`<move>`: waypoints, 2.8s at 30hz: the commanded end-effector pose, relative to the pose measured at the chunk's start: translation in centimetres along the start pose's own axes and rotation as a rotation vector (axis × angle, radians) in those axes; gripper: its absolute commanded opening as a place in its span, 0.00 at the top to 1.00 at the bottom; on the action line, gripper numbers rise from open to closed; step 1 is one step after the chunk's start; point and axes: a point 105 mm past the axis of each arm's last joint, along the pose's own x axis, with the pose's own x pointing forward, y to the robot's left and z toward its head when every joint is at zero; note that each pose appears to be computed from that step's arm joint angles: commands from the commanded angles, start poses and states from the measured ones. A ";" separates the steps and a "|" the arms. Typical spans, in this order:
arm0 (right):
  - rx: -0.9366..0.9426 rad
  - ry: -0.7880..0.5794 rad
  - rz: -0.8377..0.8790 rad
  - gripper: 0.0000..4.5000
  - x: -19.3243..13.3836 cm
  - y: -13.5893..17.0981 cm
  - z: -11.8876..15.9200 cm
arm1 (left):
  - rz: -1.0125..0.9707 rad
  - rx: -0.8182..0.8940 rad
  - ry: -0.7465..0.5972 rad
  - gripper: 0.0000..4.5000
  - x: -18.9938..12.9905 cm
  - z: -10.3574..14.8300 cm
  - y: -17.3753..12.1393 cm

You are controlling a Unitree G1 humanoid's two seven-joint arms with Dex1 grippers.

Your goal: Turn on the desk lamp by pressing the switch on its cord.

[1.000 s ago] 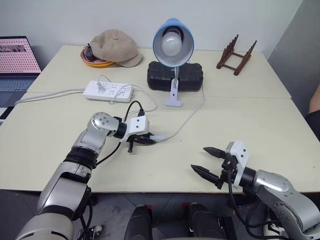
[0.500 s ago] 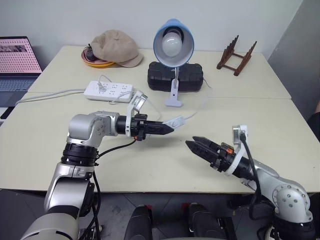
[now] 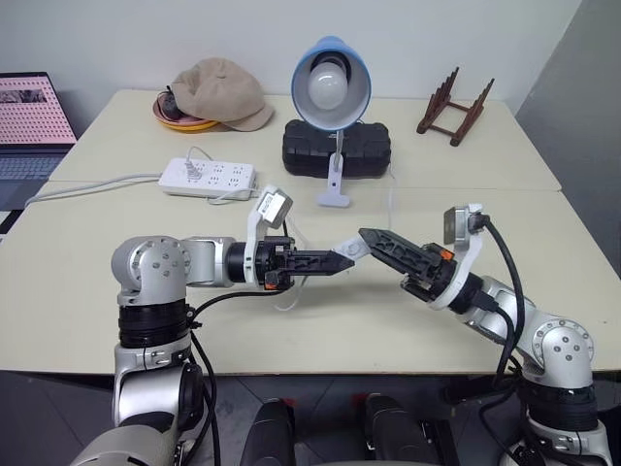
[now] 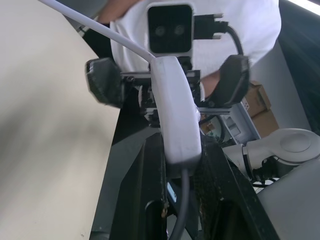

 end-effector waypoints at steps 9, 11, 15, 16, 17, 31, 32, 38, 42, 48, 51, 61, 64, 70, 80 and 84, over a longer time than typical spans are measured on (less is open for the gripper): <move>0.001 -0.029 0.059 0.41 0.3 1.1 0.9 | -0.018 0.037 -0.027 0.91 0.0 0.3 -1.0; 0.003 -0.033 0.056 0.50 0.3 0.9 0.9 | -0.016 0.035 -0.027 0.91 0.0 0.2 -1.0; 0.000 -0.032 0.053 0.73 0.1 0.9 1.0 | -0.016 0.036 -0.028 0.91 -0.1 0.2 -1.0; 0.000 -0.034 0.055 0.78 0.1 0.9 1.0 | -0.015 0.038 -0.028 0.91 -0.1 0.2 -1.0; 0.000 -0.036 0.056 0.82 0.0 0.9 1.1 | -0.015 0.039 -0.029 0.91 -0.1 0.2 -1.0; -0.029 -0.027 0.053 1.00 0.0 0.9 1.6 | -0.047 0.066 -0.036 0.51 -0.6 0.5 -1.4; -0.029 -0.029 0.053 1.00 0.0 0.9 1.7 | -0.049 0.065 -0.034 0.46 -0.6 0.5 -1.4; -0.024 -0.036 0.066 1.00 0.0 1.1 2.2 | -0.035 0.074 -0.001 0.21 -0.8 0.1 -1.4; -0.023 -0.028 0.076 1.00 0.0 1.2 2.3 | -0.024 0.073 0.006 0.05 -0.7 -0.3 -1.1; -0.020 -0.023 0.084 1.00 0.1 1.4 2.3 | -0.027 0.082 0.002 0.08 -0.5 -0.3 -1.2; -0.018 -0.024 0.084 1.00 0.2 1.3 2.3 | -0.031 0.088 -0.010 0.16 -0.5 0.0 -1.2; -0.015 -0.023 0.085 1.00 0.2 1.4 2.2 | -0.046 0.092 -0.022 0.58 -0.5 0.4 -1.5; -0.016 -0.022 0.085 1.00 0.2 1.4 2.2 | -0.053 0.093 -0.021 0.70 -0.4 0.3 -1.6; -0.017 -0.018 0.090 1.00 0.3 1.6 2.0 | -0.060 0.092 -0.023 0.92 -0.4 0.2 -1.7; -0.016 -0.006 0.084 0.74 0.0 1.8 1.5 | -0.028 0.097 -0.023 0.92 -0.2 0.2 -1.3; 0.005 -0.017 0.079 0.55 -1.2 2.2 1.3 | -0.004 0.113 -0.052 0.92 -0.3 0.9 -1.0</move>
